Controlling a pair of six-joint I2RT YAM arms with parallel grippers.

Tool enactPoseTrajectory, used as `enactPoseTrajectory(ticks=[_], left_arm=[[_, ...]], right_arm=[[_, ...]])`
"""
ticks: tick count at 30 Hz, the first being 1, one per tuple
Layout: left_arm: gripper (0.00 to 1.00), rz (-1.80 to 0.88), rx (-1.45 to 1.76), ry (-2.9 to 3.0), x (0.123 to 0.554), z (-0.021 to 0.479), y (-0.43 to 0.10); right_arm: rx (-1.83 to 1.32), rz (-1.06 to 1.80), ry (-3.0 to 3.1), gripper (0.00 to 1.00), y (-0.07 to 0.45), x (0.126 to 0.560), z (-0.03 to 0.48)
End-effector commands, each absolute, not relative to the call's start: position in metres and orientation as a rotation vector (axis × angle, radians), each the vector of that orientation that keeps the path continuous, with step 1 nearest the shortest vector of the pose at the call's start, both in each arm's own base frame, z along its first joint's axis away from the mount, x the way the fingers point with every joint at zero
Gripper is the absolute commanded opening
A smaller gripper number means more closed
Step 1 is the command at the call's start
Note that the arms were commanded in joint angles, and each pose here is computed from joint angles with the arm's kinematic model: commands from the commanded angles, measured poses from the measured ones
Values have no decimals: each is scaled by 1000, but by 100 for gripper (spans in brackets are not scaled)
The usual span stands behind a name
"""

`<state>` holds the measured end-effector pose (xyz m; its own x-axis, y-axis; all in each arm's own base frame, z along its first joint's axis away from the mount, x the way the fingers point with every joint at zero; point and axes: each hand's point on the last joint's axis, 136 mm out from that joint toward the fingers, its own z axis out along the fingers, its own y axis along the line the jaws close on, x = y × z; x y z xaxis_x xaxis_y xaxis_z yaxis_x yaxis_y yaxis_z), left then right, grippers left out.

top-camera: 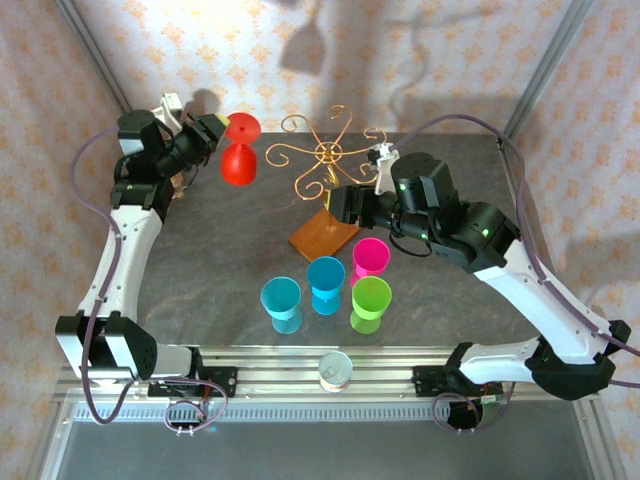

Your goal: Take the wine glass off the wine glass rack

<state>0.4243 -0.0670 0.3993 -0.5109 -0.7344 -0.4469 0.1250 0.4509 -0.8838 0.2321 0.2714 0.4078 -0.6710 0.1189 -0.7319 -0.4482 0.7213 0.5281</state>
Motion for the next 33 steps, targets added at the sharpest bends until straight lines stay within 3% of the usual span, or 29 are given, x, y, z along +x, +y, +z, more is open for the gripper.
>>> enactPoseTrajectory(ticks=[1,33], left_arm=[[0,-1087,-420,1874,407,398,-65],[0,-238,-139,2164,264,338,-12]], right_arm=[[-221,945,2101,54,273,235,422],[-235,984,2085,54,281,236,415]])
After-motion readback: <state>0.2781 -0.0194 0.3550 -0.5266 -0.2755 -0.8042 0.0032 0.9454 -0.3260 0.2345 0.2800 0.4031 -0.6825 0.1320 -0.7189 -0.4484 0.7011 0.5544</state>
